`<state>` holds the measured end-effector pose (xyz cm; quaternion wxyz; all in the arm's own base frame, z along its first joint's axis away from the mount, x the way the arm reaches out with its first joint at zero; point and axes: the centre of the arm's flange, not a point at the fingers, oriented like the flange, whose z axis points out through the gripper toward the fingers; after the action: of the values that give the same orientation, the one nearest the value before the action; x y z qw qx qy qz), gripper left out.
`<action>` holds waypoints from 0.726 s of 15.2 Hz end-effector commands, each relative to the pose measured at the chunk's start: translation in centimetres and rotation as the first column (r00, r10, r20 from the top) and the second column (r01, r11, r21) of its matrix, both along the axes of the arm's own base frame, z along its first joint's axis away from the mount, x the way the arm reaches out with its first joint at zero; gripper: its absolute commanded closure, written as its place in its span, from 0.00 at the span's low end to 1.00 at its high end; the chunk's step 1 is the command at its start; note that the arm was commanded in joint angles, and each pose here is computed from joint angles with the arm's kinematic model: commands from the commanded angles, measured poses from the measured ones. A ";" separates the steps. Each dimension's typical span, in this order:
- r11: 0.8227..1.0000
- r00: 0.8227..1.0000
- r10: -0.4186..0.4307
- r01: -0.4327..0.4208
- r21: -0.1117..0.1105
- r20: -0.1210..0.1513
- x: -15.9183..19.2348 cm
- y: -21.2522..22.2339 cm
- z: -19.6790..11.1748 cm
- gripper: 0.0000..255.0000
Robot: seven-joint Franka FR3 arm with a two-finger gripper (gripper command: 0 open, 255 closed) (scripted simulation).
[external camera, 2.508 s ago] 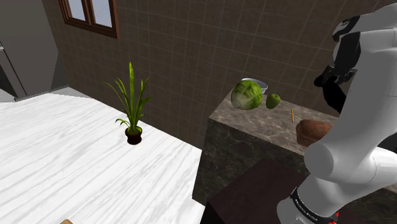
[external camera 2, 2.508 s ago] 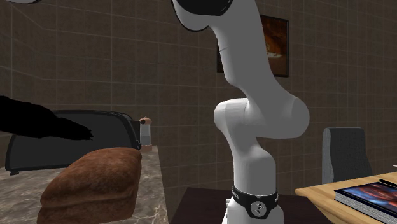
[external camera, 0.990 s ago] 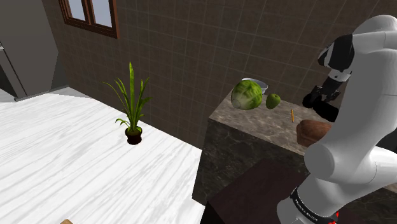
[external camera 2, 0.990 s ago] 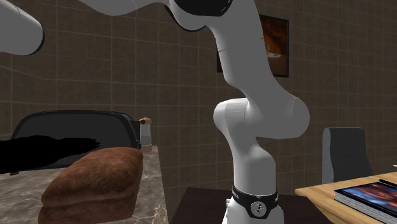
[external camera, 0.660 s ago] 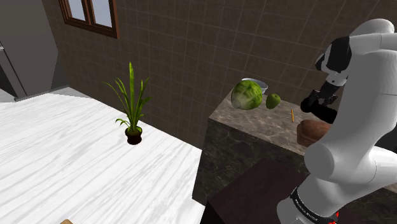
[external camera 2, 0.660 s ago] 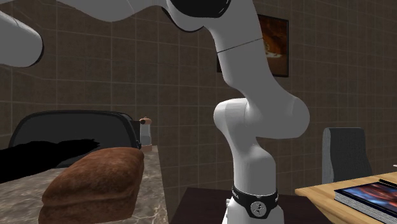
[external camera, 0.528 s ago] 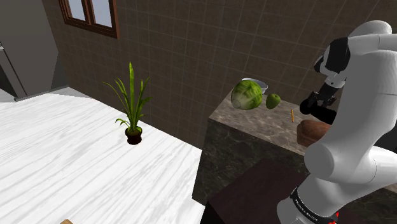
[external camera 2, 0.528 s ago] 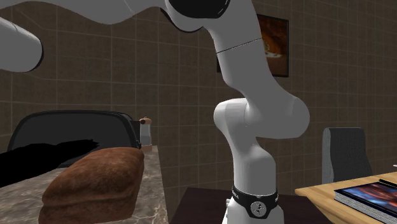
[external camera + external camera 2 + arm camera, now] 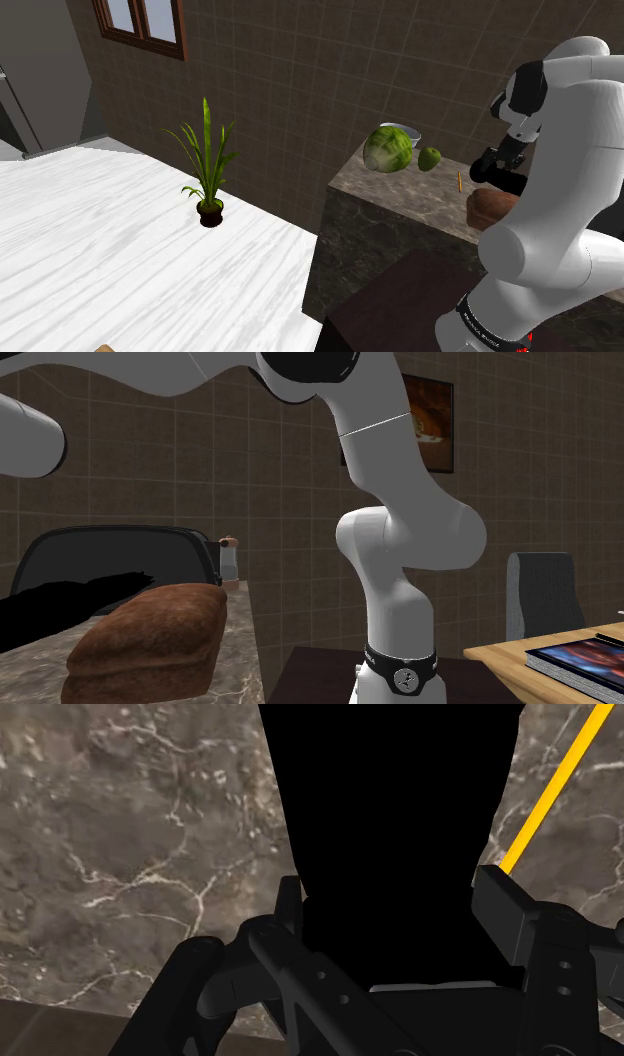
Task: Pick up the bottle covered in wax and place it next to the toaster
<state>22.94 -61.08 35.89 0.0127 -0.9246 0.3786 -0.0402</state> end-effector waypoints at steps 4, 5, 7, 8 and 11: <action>1.000 1.000 -0.001 0.001 0.008 -0.006 -0.2 0.2 -0.5 0.00; 1.000 1.000 -0.001 0.001 0.008 -0.006 -0.2 0.1 -0.5 0.00; 1.000 1.000 -0.001 0.001 0.008 -0.006 -0.2 0.1 -0.5 0.00; 1.000 1.000 -0.001 0.001 0.008 -0.006 -0.1 0.1 -0.5 0.00; 1.000 1.000 -0.001 0.001 0.008 -0.006 -0.4 0.1 3.4 0.00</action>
<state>22.58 -61.02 37.98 0.0151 -0.9244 0.3793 -0.0360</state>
